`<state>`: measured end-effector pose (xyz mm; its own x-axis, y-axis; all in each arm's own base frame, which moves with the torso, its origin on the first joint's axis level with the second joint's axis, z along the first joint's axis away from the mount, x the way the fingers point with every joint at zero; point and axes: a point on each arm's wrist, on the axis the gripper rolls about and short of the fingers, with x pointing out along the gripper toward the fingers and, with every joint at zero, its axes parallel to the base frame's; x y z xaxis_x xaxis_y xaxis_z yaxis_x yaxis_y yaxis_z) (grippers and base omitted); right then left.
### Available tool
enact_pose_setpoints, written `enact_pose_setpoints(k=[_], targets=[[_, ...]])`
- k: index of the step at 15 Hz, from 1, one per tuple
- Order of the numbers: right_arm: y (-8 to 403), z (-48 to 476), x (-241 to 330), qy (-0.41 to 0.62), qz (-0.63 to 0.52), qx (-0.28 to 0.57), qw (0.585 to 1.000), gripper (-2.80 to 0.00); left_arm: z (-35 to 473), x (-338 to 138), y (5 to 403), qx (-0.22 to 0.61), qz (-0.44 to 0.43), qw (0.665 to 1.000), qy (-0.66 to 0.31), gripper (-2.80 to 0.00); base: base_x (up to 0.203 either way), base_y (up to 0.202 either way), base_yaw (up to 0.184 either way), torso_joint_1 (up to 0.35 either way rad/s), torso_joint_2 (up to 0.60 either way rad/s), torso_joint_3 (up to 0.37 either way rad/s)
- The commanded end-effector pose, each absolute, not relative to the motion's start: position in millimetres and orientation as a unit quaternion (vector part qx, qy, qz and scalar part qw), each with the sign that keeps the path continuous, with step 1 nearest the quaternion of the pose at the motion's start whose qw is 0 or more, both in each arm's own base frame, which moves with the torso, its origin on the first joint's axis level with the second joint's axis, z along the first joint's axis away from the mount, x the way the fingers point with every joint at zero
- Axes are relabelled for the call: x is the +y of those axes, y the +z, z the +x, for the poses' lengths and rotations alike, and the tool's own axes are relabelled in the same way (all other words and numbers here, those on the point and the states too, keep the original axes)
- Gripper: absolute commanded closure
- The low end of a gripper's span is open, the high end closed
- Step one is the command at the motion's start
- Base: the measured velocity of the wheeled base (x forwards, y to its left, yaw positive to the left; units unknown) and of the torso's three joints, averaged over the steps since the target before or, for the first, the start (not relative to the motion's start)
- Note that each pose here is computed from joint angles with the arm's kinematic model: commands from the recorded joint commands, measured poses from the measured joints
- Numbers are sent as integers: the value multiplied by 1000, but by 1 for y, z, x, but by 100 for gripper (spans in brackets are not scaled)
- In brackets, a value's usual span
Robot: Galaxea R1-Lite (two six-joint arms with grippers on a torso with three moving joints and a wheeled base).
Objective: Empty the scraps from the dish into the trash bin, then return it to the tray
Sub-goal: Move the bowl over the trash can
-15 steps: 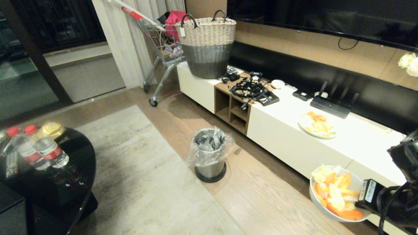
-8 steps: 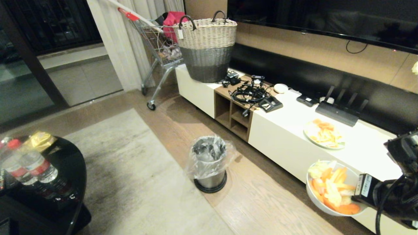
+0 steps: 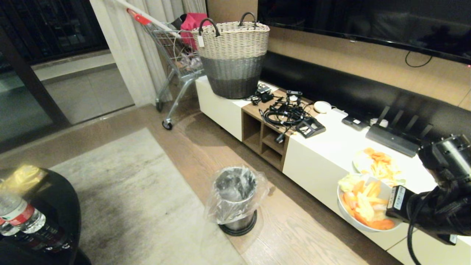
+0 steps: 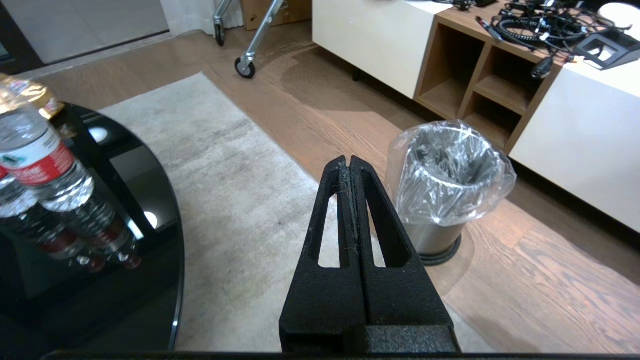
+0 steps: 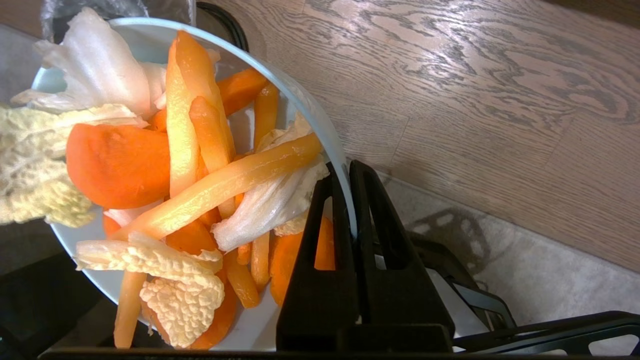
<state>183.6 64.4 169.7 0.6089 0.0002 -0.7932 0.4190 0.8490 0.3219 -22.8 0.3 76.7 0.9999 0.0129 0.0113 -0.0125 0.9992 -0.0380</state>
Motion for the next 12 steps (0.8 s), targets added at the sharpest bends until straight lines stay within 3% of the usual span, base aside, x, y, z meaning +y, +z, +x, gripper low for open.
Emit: enact_pose_setpoints(k=[1, 12], targets=[[168, 185, 65, -125, 246, 430, 860, 0, -23, 0, 77, -6, -19, 1000, 7, 0, 0, 0, 0, 0, 0, 0], [168, 184, 66, -117, 233, 432, 863, 0, -23, 0, 77, -6, -19, 1000, 6, 0, 0, 0, 0, 0, 0, 0]])
